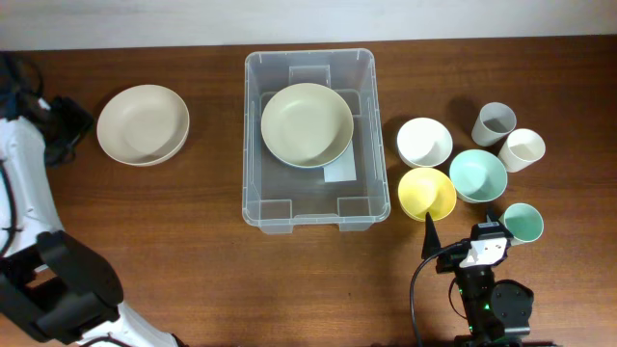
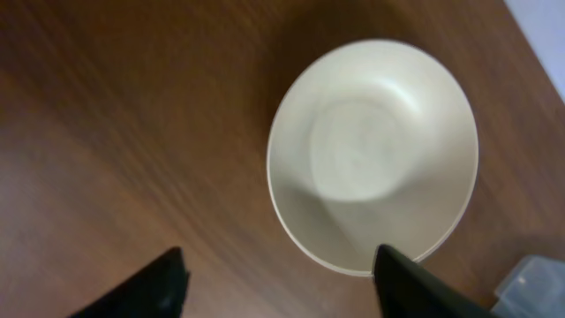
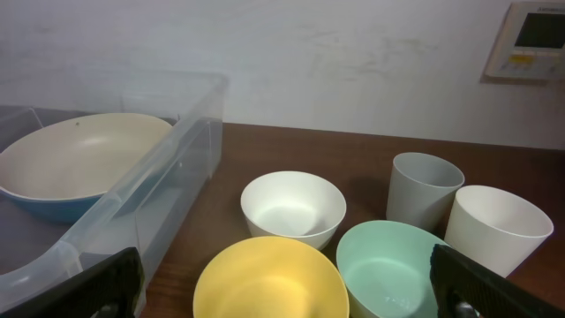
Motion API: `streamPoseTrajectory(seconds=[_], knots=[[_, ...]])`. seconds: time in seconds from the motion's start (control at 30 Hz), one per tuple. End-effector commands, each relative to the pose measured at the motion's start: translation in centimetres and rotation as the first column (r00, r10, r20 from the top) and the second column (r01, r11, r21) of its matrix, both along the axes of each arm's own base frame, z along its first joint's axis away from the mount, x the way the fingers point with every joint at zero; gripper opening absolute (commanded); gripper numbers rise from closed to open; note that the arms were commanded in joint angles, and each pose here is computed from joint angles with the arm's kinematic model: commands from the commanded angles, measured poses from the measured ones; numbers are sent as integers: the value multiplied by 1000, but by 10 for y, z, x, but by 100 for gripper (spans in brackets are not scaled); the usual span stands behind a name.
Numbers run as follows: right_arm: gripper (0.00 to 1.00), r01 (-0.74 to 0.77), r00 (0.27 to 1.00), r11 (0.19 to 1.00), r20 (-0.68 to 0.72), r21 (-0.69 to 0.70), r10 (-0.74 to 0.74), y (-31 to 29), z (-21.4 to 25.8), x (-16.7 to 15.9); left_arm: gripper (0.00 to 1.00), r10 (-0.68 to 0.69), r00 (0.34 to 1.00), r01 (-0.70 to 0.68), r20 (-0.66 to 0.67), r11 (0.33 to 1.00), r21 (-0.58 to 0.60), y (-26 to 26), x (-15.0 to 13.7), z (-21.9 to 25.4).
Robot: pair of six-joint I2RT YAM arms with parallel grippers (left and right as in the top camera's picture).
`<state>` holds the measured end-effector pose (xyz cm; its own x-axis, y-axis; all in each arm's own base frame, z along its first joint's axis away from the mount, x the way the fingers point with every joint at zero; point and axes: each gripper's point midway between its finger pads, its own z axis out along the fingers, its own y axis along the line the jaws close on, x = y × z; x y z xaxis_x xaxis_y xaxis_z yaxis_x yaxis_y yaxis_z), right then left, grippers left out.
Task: Pack container
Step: 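Move the left gripper to the second cream plate and grasp its rim, then carry the second cream plate into the container and release it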
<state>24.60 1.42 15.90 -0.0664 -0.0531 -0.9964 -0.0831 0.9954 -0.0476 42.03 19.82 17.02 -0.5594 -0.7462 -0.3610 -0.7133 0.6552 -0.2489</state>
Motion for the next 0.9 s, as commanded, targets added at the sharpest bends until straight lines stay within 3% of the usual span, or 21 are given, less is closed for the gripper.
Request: streamPoseTrajectory(seconds=[0.0, 0.33, 0.57, 0.87], knots=[[99, 2, 1000, 1000, -2, 1, -2, 0, -2, 0, 76, -68, 997, 70, 28, 995, -75, -13, 5, -23], [99, 2, 1000, 1000, -2, 1, -2, 0, -2, 0, 78, -132, 989, 136, 65, 989, -64, -40, 19, -77], [99, 2, 1000, 1000, -2, 1, -2, 0, -2, 0, 77, -76, 997, 76, -33, 997, 4, -29, -2, -104], [99, 2, 1000, 1000, -2, 1, -2, 0, -2, 0, 75, -46, 995, 43, -86, 998, -36, -31, -9, -150]])
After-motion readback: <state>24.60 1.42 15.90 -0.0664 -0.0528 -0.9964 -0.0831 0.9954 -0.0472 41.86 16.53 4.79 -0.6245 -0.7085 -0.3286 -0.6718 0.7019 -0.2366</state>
